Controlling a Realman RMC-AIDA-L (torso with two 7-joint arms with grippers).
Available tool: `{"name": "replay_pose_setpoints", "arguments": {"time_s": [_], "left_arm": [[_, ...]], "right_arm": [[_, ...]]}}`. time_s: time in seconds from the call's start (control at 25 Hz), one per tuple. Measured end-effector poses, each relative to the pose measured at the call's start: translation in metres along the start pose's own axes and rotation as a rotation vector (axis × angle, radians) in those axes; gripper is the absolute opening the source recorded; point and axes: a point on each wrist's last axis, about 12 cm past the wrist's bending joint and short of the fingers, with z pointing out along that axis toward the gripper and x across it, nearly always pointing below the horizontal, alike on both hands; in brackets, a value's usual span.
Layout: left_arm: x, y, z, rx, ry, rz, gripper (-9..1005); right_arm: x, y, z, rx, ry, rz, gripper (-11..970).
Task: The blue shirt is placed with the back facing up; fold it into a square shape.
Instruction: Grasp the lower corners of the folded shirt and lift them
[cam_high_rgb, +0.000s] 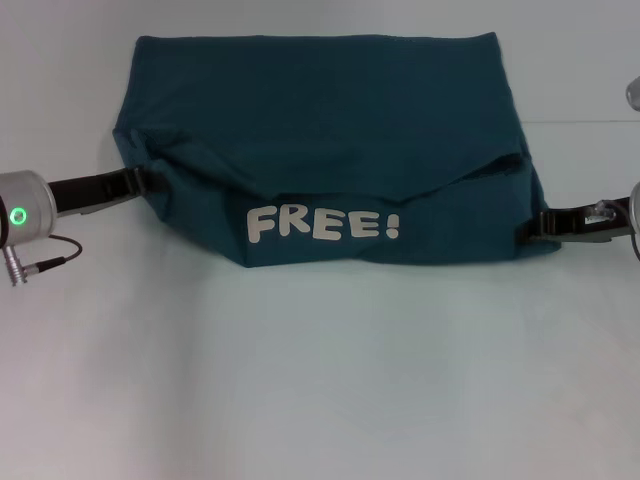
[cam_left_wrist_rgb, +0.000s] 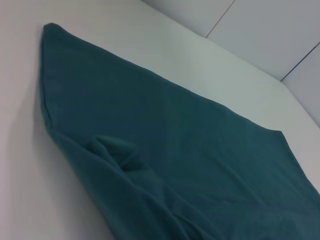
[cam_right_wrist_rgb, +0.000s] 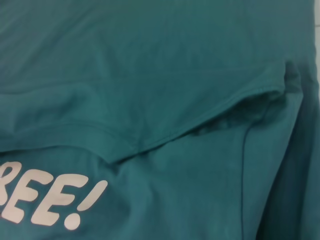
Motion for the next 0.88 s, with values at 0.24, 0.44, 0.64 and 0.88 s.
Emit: {"name": "replay_pose_setpoints", "arguments": {"time_s": [0.24, 0.44, 0.64, 0.88], "left_arm": [[0.002, -0.001, -0.003, 0.027, 0.026, 0.004, 66], [0.004, 0.002, -0.018, 0.095, 0.102, 0.018, 69], [0.010, 0.006, -0.042, 0.166, 0.224, 0.013, 72], [0.028, 0.010, -0.075, 0.220, 0.405, 0.021, 76]], "right_arm": [[-0.001, -0.003, -0.012, -0.031, -0.003, 0.007, 91], [0.003, -0.006, -0.034, -0.115, 0.047, 0.022, 86], [0.015, -0.013, -0.059, -0.198, 0.116, 0.048, 87], [0.039, -0.021, -0.073, -0.260, 0.233, 0.066, 87]]}}
